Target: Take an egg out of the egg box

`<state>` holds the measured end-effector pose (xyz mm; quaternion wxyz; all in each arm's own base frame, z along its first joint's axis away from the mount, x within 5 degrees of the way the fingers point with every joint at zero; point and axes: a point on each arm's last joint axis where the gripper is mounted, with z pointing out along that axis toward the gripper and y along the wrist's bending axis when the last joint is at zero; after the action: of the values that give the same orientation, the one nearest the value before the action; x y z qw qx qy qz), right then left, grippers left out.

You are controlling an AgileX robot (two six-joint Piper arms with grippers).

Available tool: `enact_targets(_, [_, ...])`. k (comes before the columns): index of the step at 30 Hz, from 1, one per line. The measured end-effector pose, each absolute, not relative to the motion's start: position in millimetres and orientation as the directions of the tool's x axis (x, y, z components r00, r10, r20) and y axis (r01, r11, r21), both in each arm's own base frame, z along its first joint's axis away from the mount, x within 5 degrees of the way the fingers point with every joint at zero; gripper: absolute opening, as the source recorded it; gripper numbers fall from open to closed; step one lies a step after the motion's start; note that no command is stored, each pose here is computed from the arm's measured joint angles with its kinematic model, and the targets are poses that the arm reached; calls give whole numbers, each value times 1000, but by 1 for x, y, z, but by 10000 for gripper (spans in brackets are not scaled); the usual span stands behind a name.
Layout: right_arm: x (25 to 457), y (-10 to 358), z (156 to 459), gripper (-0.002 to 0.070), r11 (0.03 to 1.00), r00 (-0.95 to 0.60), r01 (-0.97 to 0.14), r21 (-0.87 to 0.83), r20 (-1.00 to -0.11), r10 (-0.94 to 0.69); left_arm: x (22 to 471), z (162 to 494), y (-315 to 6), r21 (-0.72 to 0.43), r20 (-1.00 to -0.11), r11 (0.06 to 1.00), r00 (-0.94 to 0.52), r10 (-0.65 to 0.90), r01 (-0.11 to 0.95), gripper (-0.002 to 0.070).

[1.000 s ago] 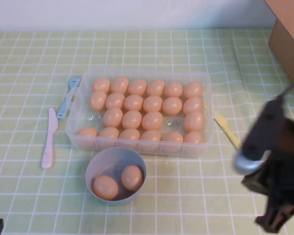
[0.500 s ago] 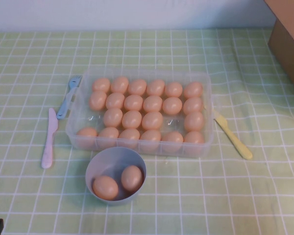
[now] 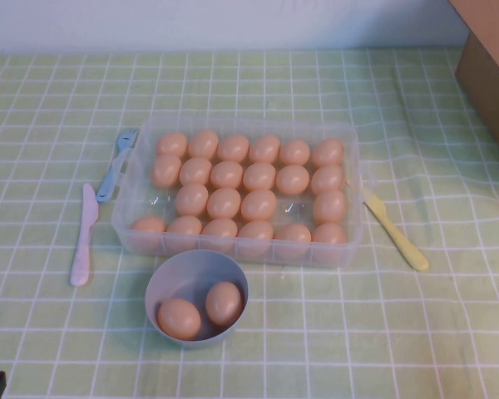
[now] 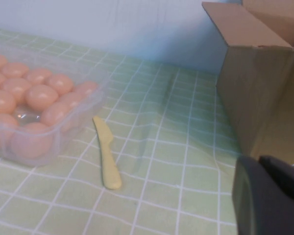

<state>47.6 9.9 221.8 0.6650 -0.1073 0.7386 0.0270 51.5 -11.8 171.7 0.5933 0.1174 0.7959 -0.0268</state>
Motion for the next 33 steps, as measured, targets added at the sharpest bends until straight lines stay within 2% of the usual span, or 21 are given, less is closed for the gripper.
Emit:
enact_targets(14, [48,11,221,-17,977,-86,-198,-79,-991,-98,51,172,-12,97,-951,971,-268,155,219,-4])
enact_targets(19, [50,10,223,-17,981,7,-180,-75,-997,-75,51,172,-12,97,-951,971,-268,155,219,-4])
enact_targets(23, [54,9,213,-17,984,90,-156,-87,-993,-74,51,172,-12,97,-951,971,-268,155,219,-4])
enact_targets(28, [56,9,205,-17,985,87,-154,-83,-994,-70,51,172,-12,97,-951,971,-268,155,219,-4])
enact_targets(33, [56,10,197,-17,983,-3,-171,-67,-998,-69,51,172,-12,97,-951,971,-268,155,219,-4])
